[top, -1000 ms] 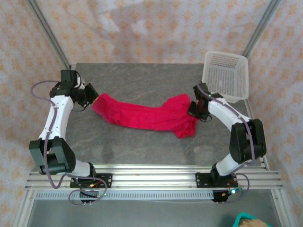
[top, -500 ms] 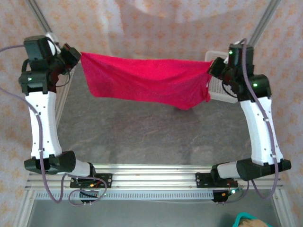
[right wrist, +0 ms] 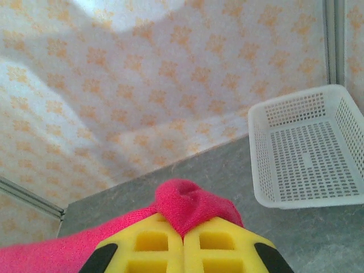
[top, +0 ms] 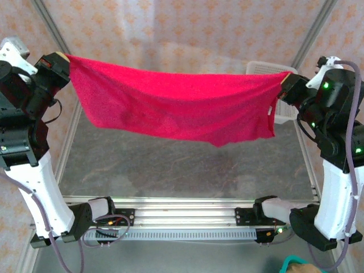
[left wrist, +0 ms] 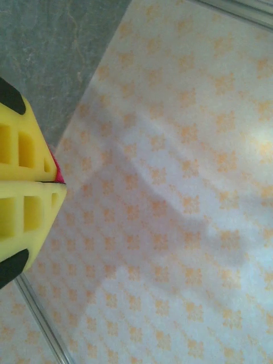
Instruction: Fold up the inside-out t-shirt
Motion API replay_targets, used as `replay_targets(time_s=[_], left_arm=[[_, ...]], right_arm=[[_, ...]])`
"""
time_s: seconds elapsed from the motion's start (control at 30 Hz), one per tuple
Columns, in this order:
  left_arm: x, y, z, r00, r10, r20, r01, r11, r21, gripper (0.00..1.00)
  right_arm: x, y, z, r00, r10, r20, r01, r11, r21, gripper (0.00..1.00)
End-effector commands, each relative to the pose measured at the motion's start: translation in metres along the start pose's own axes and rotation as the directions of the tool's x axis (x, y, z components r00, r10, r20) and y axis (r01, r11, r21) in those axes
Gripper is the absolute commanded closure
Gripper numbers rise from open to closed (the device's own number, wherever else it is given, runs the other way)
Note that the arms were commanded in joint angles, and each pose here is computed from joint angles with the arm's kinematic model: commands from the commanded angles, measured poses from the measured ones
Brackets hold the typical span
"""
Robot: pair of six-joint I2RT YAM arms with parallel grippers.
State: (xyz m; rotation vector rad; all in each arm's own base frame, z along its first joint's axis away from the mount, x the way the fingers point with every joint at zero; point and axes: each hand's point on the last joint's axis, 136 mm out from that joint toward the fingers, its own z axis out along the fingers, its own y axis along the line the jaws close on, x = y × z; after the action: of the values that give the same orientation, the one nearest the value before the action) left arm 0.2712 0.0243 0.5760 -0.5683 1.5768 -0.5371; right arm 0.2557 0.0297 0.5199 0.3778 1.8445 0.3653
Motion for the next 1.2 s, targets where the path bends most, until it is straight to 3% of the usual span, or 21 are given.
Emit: replay_targets(time_s=[0.0,0.17,0.33,0.43,0.47,0.5,0.53,0.57,0.6,0.7,0.83,0.93,1.17], left_arm=[[0.025,0.043,0.048,0.995,-0.026,-0.100,0.016,0.995,-0.100,1.00],[0.075,0.116,0.116,0.969,-0.105,-0.224,0.044,0.964,-0.261,1.00],[0.116,0.158,0.161,0.925,-0.190,-0.328,0.072,0.938,-0.340,1.00],[0.143,0.184,0.178,0.904,-0.229,-0.363,0.076,0.918,-0.388,1.00],[0.158,0.194,0.186,0.892,-0.243,-0.382,0.076,0.912,-0.402,1.00],[0.172,0.202,0.193,0.876,-0.257,-0.409,0.074,0.908,-0.412,0.87],[0.190,0.212,0.201,0.850,-0.273,-0.451,0.062,0.901,-0.429,0.59],[0.207,0.223,0.206,0.822,-0.288,-0.491,0.037,0.888,-0.459,0.46],[0.220,0.235,0.208,0.795,-0.303,-0.525,0.008,0.871,-0.491,0.44],[0.239,0.260,0.200,0.758,-0.330,-0.563,-0.069,0.817,-0.573,0.36],[0.254,0.277,0.160,0.773,-0.342,-0.535,-0.111,0.756,-0.644,0.39],[0.276,0.297,0.125,0.772,-0.366,-0.520,-0.133,0.707,-0.694,0.48],[0.367,0.349,0.091,0.636,-0.545,-0.546,-0.102,0.642,-0.760,0.63]], right_arm=[[0.016,-0.006,0.054,0.996,-0.040,-0.079,0.046,0.997,0.068,1.00],[0.041,0.005,0.140,0.980,-0.039,-0.195,0.052,0.997,0.061,1.00],[0.067,0.012,0.206,0.951,-0.030,-0.308,0.051,0.997,0.060,1.00],[0.091,0.005,0.240,0.929,-0.019,-0.369,0.055,0.995,0.089,0.82],[0.101,0.000,0.253,0.921,-0.009,-0.391,0.057,0.992,0.111,0.63],[0.110,-0.004,0.262,0.911,-0.004,-0.413,0.062,0.990,0.127,0.48],[0.122,-0.010,0.272,0.897,0.006,-0.442,0.068,0.986,0.153,0.41],[0.133,-0.016,0.279,0.883,0.015,-0.469,0.077,0.981,0.176,0.36],[0.143,-0.022,0.283,0.869,0.022,-0.494,0.085,0.977,0.194,0.34],[0.178,-0.036,0.279,0.816,0.043,-0.577,0.111,0.967,0.228,0.33],[0.232,-0.047,0.250,0.787,0.067,-0.613,0.082,0.974,0.212,0.33],[0.276,-0.064,0.223,0.761,0.098,-0.642,0.055,0.975,0.215,0.33],[0.347,-0.101,0.169,0.681,0.110,-0.724,0.107,0.963,0.247,0.36]])
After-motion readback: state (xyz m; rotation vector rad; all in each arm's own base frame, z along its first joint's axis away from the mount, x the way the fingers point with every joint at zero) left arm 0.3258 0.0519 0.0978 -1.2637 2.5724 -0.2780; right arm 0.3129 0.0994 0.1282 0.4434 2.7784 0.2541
